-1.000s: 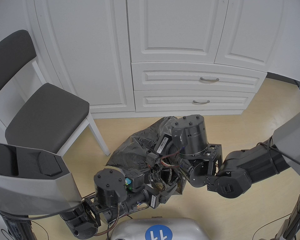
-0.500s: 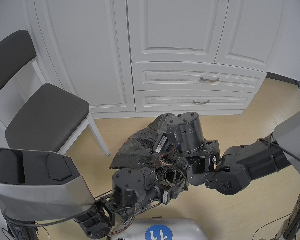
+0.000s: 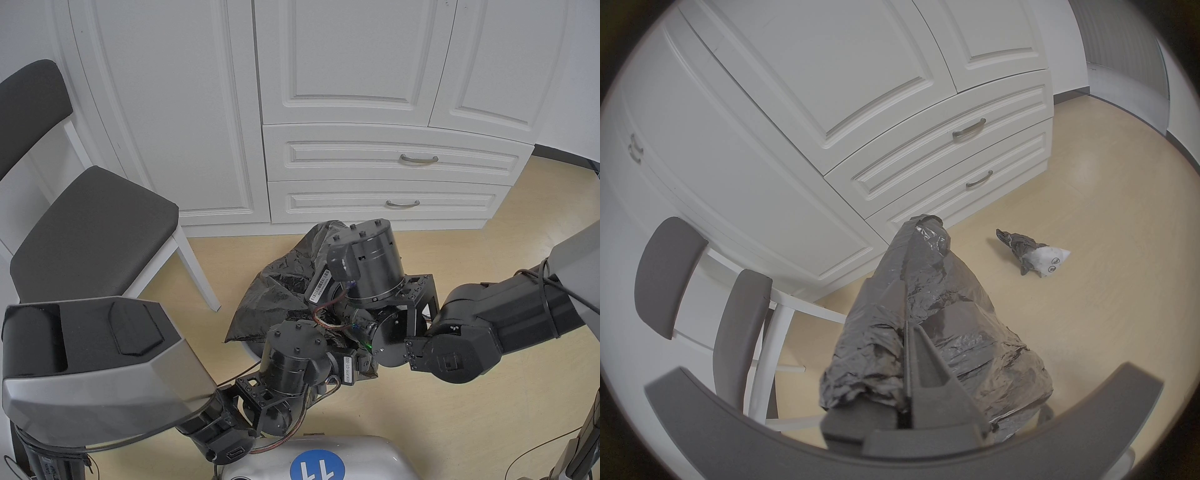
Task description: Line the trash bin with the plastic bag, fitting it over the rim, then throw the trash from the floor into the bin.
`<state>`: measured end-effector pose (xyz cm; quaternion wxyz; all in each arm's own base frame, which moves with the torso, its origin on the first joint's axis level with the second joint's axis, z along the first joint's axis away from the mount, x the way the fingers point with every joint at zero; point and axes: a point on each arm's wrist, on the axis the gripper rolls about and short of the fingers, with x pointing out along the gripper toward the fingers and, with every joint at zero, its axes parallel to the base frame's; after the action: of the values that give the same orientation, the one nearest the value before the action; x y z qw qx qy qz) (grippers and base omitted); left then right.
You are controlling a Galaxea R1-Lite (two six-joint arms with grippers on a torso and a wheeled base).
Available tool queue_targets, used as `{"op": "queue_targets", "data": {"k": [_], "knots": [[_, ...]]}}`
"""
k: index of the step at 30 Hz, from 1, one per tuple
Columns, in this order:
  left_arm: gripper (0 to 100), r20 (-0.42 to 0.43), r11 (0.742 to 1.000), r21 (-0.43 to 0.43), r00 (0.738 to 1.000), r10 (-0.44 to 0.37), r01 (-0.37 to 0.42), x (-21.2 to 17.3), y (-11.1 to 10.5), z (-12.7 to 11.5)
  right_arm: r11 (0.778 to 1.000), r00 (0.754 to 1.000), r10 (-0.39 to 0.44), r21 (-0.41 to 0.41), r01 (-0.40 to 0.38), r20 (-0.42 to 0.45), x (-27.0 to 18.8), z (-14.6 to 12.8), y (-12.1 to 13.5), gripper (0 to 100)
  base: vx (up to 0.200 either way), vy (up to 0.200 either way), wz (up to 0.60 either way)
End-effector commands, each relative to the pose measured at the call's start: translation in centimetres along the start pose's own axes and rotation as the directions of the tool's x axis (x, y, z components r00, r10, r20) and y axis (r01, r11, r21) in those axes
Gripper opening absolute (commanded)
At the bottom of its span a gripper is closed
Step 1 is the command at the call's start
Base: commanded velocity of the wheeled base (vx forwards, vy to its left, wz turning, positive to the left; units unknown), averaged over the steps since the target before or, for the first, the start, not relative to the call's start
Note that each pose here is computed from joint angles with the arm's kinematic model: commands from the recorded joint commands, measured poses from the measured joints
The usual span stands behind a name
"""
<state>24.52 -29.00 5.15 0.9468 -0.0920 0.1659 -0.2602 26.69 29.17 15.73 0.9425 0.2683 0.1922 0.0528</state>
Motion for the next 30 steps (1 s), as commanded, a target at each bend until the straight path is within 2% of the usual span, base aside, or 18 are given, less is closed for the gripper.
{"op": "queue_targets", "data": {"k": [1,10,20,21,30], "knots": [[100,0.009,0.999,-0.038,0.999,0.033,-0.033,1.2,-0.3,0.2,1.000,1.000,0.007,0.007,-0.007,0.006,-0.2,0.3,0.1,0,0.000,0.000,0.00],[100,0.052,0.992,-0.093,0.995,0.088,-0.082,2.9,-0.6,0.6,1.000,1.000,0.012,0.015,-0.012,0.007,-0.3,0.4,0.3,0,0.000,0.000,0.00],[100,0.065,0.987,-0.105,0.990,0.128,-0.121,3.8,-0.6,0.3,1.000,1.000,0.022,0.016,-0.022,0.006,-0.7,0.5,0.5,0,0.000,0.000,0.00],[0,0.065,0.987,-0.105,0.990,0.128,-0.121,3.8,-0.6,0.3,1.000,1.000,0.023,0.016,-0.023,0.007,-0.8,0.5,0.5,0,0.000,0.000,0.00],[0,0.068,0.987,-0.106,0.989,0.129,-0.121,3.5,-0.5,0.6,1.000,1.000,0.001,0.008,-0.001,0.014,-1.2,1.1,0.4,0,0.000,0.000,0.00]]}}
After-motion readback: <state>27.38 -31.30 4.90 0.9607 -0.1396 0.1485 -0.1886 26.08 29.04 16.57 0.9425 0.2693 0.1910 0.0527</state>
